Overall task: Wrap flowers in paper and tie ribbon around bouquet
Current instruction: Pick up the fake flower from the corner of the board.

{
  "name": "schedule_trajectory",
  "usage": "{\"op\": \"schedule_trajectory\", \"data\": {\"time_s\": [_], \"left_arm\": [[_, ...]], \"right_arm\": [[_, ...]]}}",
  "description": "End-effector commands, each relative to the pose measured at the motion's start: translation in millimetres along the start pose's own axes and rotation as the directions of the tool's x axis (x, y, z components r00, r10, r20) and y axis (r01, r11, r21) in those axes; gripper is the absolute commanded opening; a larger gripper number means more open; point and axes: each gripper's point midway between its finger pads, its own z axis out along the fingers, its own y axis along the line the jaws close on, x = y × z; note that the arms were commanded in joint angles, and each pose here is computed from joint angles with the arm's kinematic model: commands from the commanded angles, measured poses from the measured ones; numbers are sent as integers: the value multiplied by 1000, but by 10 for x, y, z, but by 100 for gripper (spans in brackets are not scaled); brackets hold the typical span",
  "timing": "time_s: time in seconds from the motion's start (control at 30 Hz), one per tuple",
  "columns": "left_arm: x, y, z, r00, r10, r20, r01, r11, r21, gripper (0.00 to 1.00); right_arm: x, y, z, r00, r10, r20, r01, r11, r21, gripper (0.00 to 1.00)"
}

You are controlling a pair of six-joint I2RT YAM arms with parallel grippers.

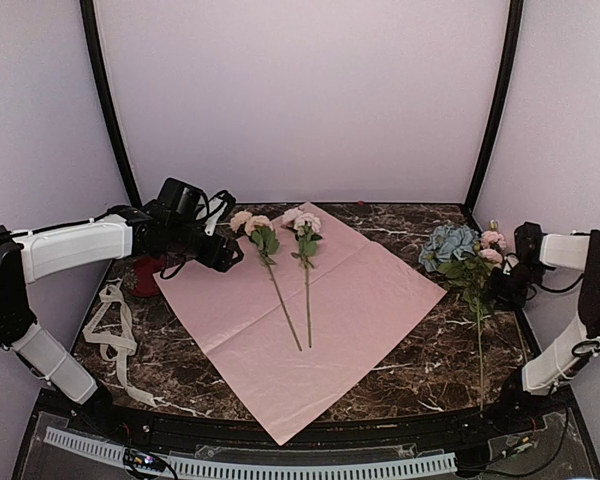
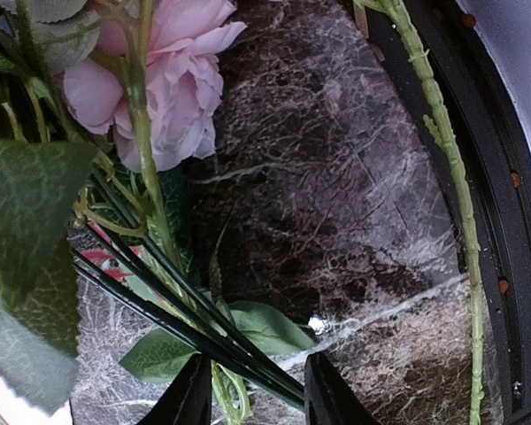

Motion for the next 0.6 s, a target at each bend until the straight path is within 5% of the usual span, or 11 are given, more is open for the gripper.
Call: {"op": "schedule_trajectory", "data": {"time_s": [0.0,0.3,0.57], "left_arm": [[-120,0,-89,1000,4,25,-4,1000,6,83],[-134,0,-116,999,7,39,-8,1000,4,83],[-135,1,-112,999,9,37,-9,1000,4,83]], "right_arm": [[43,9,-54,1000,16,-7,-16,1000,-7,36],[164,-42,131,998,39,-48,-40,999,-1,35],[130,35,106,999,-4,-44,2,999,-41,11]]}}
